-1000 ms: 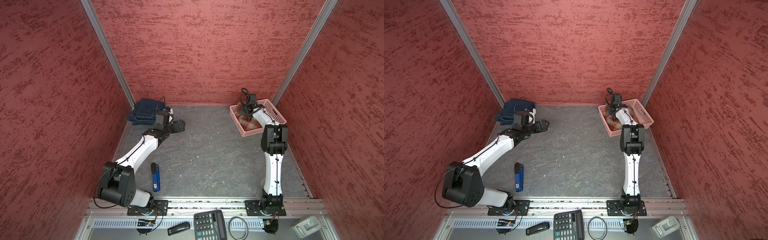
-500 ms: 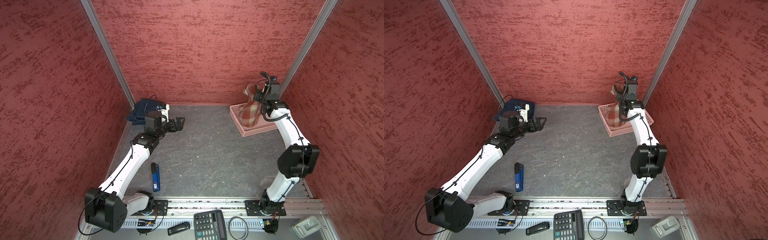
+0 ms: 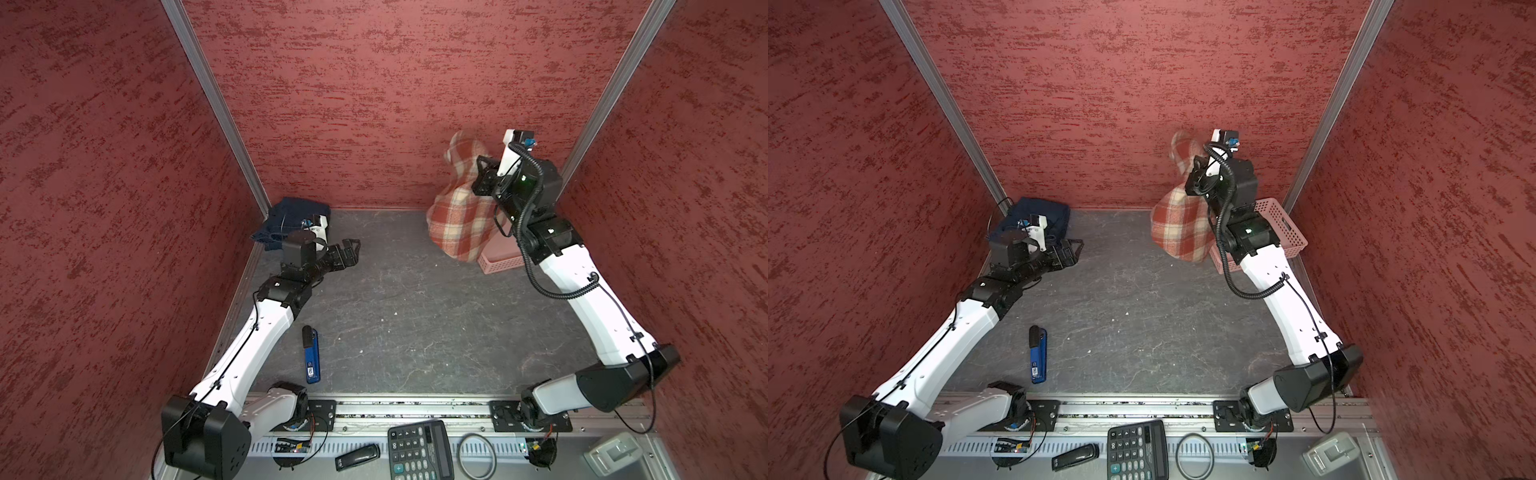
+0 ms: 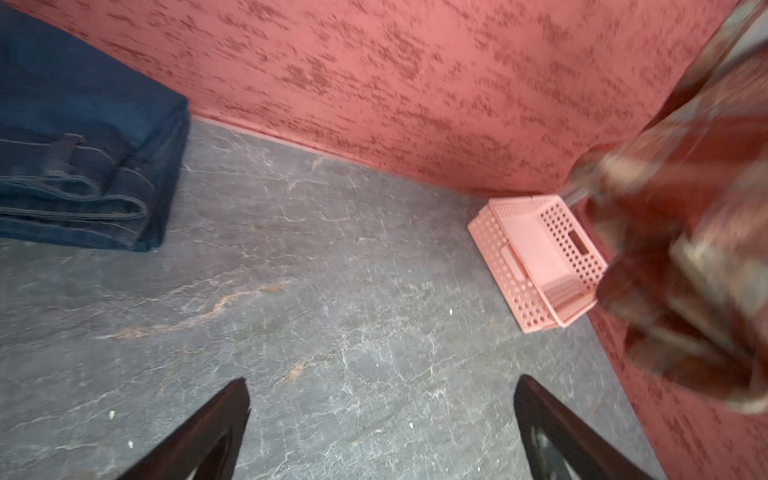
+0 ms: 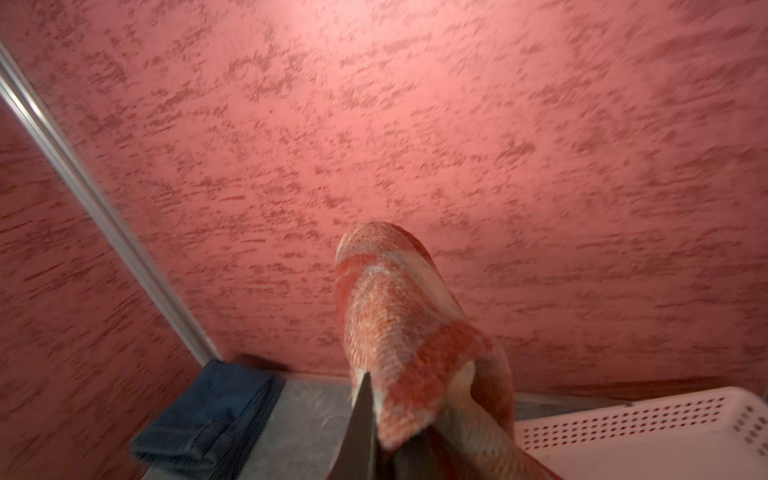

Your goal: Fold and stack the skirts

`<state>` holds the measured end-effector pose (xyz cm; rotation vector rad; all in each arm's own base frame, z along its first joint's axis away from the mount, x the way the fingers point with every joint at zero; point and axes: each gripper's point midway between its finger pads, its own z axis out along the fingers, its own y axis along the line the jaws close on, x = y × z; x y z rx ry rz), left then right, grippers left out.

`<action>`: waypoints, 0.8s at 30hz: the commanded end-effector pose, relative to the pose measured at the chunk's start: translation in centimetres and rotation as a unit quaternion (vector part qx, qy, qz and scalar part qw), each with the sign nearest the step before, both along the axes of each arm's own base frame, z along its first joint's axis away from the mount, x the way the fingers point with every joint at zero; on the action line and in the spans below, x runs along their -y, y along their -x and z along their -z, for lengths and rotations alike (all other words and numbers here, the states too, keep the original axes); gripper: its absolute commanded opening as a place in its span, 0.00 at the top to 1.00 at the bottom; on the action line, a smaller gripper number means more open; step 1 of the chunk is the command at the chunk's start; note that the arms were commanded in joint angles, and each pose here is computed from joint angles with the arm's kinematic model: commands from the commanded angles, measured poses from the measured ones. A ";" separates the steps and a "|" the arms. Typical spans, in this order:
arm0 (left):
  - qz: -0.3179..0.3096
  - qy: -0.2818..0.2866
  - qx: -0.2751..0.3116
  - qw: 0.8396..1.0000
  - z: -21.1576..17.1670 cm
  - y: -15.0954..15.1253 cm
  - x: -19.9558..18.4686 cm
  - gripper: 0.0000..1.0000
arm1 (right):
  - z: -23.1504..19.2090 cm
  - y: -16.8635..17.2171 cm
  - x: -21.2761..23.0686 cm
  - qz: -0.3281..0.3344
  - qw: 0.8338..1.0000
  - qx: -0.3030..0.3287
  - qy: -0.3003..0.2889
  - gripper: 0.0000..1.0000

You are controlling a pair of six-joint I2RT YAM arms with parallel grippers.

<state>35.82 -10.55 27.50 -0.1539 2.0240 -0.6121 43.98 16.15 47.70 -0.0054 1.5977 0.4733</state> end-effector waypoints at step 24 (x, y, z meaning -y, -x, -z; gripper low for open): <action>0.045 -0.010 -0.102 0.994 6.7 4.7 3.0 0.00 | 26.5 8.8 0.3 -0.033 0.947 -0.319 -0.011 0.18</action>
